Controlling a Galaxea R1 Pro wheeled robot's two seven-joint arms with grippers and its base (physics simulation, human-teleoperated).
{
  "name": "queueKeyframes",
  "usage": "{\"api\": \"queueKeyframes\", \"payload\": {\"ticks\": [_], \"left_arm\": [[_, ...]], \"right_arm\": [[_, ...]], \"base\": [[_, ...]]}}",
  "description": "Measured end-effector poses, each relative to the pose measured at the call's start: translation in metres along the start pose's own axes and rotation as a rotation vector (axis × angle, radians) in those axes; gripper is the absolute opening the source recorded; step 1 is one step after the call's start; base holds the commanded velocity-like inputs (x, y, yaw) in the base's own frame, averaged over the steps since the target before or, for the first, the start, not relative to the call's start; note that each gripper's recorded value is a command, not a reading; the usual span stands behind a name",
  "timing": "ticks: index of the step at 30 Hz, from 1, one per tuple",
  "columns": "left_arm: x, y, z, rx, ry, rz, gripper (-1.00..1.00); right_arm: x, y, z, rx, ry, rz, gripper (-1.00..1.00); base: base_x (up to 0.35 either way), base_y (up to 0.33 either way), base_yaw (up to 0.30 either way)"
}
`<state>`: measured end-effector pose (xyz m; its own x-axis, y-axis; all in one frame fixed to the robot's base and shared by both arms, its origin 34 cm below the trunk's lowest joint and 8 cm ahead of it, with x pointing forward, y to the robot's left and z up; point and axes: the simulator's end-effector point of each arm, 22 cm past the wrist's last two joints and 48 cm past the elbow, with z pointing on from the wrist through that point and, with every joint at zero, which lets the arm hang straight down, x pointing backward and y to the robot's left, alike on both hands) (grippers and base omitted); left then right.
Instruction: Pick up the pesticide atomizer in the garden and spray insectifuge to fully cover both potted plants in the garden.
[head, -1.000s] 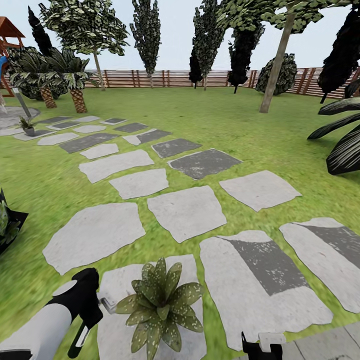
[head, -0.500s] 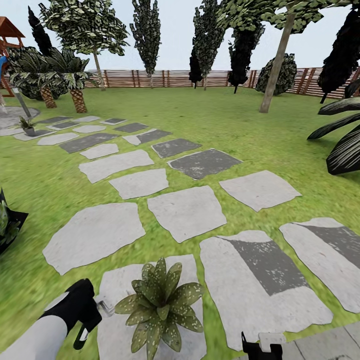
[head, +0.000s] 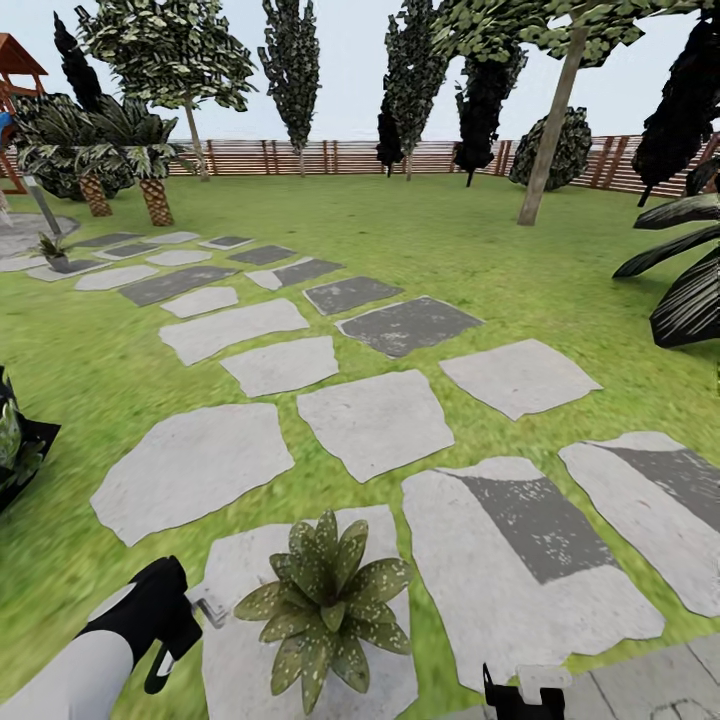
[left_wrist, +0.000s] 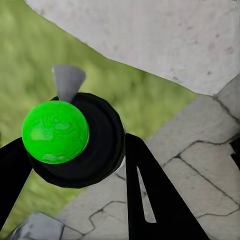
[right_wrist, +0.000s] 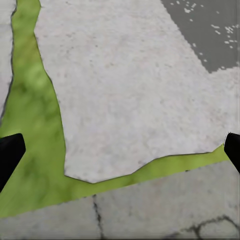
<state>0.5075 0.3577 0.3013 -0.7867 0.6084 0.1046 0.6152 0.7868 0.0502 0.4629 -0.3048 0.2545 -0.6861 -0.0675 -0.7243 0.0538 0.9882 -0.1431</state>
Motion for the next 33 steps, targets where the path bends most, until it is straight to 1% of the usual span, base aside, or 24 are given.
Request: {"api": "queueKeyframes", "payload": {"ticks": [5, 6, 7, 8, 10, 11, 14, 17, 21, 23, 25, 28, 31, 33], "left_arm": [[0.001, 0.004, -0.001, -0.007, -0.002, -0.004, -1.00], [0.001, 0.005, -0.002, -0.006, -0.006, -0.013, -1.00], [0.000, 0.010, -0.002, -0.012, -0.022, -0.050, -1.00], [0.000, 0.014, -0.002, -0.029, -0.026, -0.064, -1.00], [0.005, 0.026, -0.002, -0.070, -0.024, -0.080, -1.00], [0.007, 0.027, -0.002, -0.075, -0.021, -0.083, -1.00], [0.008, 0.028, 0.000, -0.077, -0.018, -0.085, -1.00], [0.002, 0.020, 0.001, -0.066, -0.026, -0.078, -1.00], [0.002, 0.018, 0.001, -0.064, -0.026, -0.076, -1.00], [0.001, 0.020, 0.000, -0.065, -0.029, -0.082, -1.00], [0.003, 0.019, 0.001, -0.066, -0.020, -0.071, -1.00], [0.006, 0.021, 0.000, -0.047, -0.024, -0.078, -1.00], [-0.002, 0.004, -0.005, 0.032, -0.030, -0.068, -1.00], [-0.009, -0.003, -0.008, 0.062, -0.037, -0.062, -1.00]], "right_arm": [[0.000, 0.000, 0.000, 0.000, 0.000, 0.000, 1.00], [0.000, 0.000, 0.000, 0.001, 0.000, 0.000, 1.00], [0.000, 0.000, 0.000, 0.001, 0.000, 0.000, 1.00], [0.000, 0.000, 0.000, 0.002, 0.000, 0.000, 1.00], [0.000, -0.001, 0.000, 0.003, 0.000, 0.000, 1.00], [0.000, -0.001, 0.000, 0.003, 0.000, 0.000, 1.00], [0.000, -0.001, 0.000, 0.003, -0.001, 0.000, 1.00], [0.000, -0.001, 0.000, 0.003, -0.001, 0.000, 1.00], [0.000, -0.002, 0.000, 0.002, -0.001, -0.003, 1.00], [0.000, -0.004, 0.000, 0.005, -0.001, -0.005, 1.00], [0.000, -0.006, 0.000, 0.008, 0.000, -0.007, 1.00], [0.000, -0.006, 0.000, 0.008, 0.000, -0.007, 1.00], [0.000, -0.005, 0.000, 0.006, 0.000, -0.007, 1.00], [0.000, -0.005, 0.001, 0.006, 0.001, -0.007, 1.00]], "base": [[-0.001, 0.001, -0.196], [0.000, 0.000, -0.024], [0.000, 0.000, -0.012], [0.000, 0.000, -0.006], [0.000, 0.000, -0.002], [0.000, 0.000, 0.000], [0.000, 0.000, 0.000], [0.035, -0.013, 0.000], [0.087, -0.049, 0.000], [0.006, -0.003, 0.000], [0.001, -0.001, 0.000], [0.000, 0.000, 0.000], [-0.134, -0.052, 0.000], [-0.285, -0.107, 0.000]]}}
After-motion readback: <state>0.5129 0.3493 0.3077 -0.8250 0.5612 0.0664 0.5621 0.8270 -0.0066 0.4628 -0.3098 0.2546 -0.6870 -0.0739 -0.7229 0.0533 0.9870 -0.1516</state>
